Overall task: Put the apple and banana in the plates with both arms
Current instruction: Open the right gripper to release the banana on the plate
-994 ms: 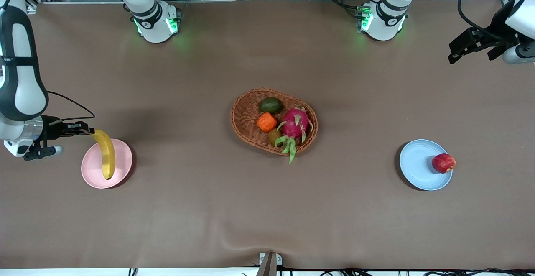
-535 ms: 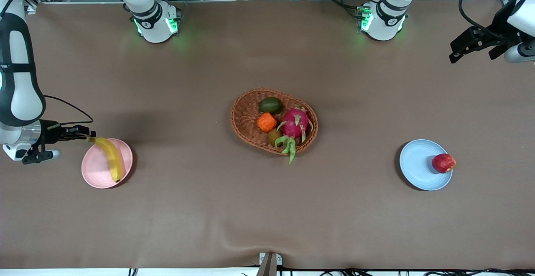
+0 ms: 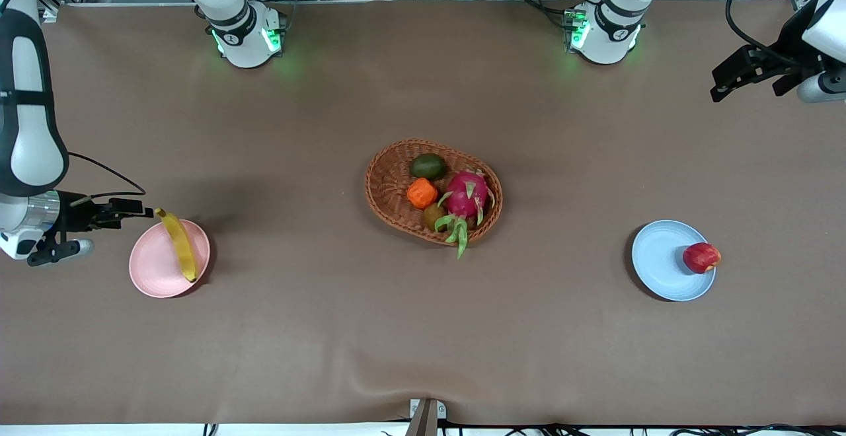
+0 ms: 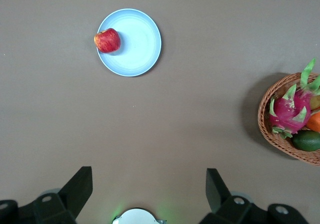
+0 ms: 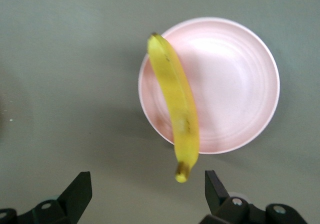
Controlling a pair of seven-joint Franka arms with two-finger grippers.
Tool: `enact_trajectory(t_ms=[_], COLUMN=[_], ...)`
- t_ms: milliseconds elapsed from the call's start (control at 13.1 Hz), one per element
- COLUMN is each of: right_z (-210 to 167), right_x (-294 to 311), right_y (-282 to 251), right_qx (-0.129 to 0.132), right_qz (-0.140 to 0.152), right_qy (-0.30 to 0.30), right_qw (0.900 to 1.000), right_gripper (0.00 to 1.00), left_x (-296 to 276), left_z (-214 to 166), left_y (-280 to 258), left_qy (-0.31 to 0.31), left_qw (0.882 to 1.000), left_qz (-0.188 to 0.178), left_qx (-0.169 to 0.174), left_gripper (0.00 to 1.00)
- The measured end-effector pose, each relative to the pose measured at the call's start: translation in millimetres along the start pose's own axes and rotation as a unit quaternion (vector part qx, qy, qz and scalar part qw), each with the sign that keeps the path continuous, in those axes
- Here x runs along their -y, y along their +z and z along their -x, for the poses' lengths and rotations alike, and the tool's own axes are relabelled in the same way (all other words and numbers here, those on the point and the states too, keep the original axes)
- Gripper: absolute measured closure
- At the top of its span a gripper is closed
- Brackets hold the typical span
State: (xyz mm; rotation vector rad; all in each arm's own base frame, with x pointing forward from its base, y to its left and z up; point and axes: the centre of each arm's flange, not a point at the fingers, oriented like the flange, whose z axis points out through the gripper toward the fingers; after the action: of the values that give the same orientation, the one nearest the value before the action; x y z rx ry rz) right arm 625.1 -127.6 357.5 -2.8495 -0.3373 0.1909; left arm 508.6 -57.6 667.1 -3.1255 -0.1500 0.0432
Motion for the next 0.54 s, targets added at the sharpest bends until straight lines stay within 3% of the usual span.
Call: enact_trajectory(t_ms=[229, 535], right_z=[-5, 3], right_x=[53, 137], right_y=[-36, -77], right_qx=[0.000, 0.009], right_qz=[0.035, 0.077], right_qy=[-0.025, 0.017], right_qw=[0.999, 0.997], right_gripper=[0.00, 0.00], left_x=[1, 9], left_z=[-1, -2], left_y=[0, -10], left_qy=[0.001, -0.005], left_qw=[1.000, 1.000], left_qz=[0.000, 0.003], left_qx=[-0.001, -0.011], left_gripper=[0.00, 0.00])
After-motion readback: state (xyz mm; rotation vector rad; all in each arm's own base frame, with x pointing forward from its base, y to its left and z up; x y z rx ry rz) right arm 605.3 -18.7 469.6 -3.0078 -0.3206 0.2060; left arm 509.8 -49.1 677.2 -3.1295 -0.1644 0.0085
